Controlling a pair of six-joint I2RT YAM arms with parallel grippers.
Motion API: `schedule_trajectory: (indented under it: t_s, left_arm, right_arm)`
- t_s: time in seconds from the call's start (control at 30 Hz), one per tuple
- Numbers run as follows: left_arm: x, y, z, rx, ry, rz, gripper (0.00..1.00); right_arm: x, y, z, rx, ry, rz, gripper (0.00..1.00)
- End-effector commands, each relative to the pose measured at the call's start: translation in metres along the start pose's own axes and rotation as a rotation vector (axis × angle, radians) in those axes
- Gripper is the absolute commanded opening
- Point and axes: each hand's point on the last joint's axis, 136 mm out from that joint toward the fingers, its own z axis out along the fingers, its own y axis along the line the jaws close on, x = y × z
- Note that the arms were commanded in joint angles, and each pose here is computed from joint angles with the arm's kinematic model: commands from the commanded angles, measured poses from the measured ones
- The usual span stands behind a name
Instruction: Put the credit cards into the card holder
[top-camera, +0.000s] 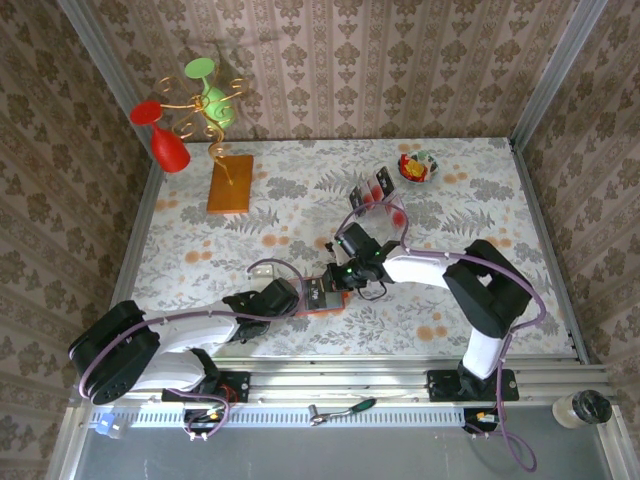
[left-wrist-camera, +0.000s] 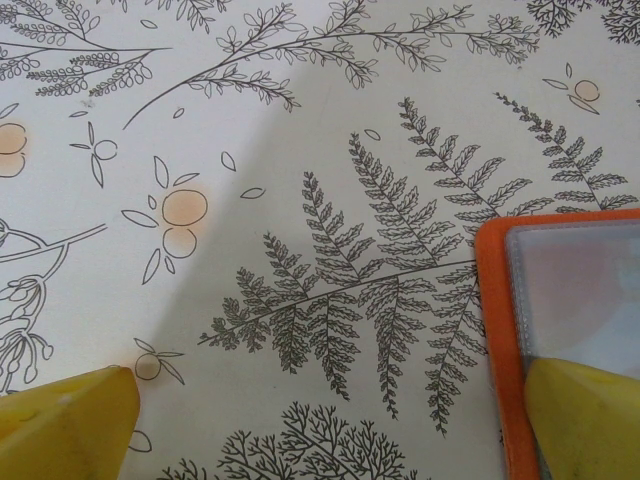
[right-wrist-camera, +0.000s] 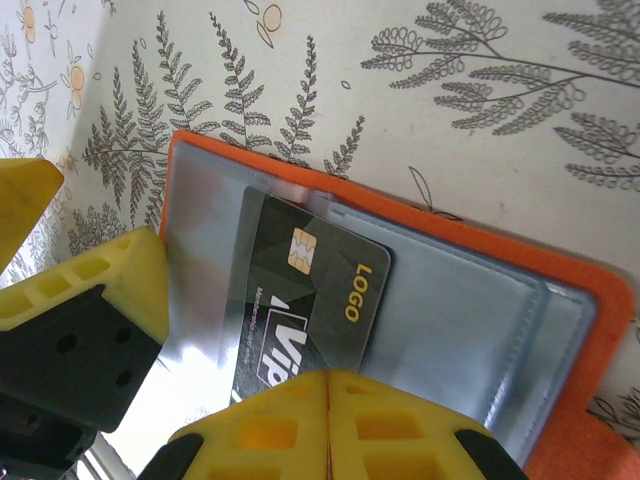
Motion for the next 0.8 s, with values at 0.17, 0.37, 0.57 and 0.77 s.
schedule_trajectory:
  t_s: [0.17,0.37,0.57,0.77]
  left_arm:
    - [0.022,0.016,0.003,-0.063,0.076,0.080,1.00]
    - [0.021,0.015,0.003,-0.058,0.073,0.076,1.00]
    - [0.017,0.012,0.002,-0.049,0.065,0.074,1.00]
    - [0.008,0.013,-0.005,-0.046,0.045,0.064,1.00]
  right_arm:
    - [0.007,0.002,0.018,0.017,0.050,0.004,0.10]
    - [0.010,0.009,0.030,0.010,0.068,0.001,0.09]
    - [0.009,0.015,0.037,0.004,0.075,0.004,0.09]
    - [0.003,0.022,0.039,-0.014,0.068,0.019,0.08]
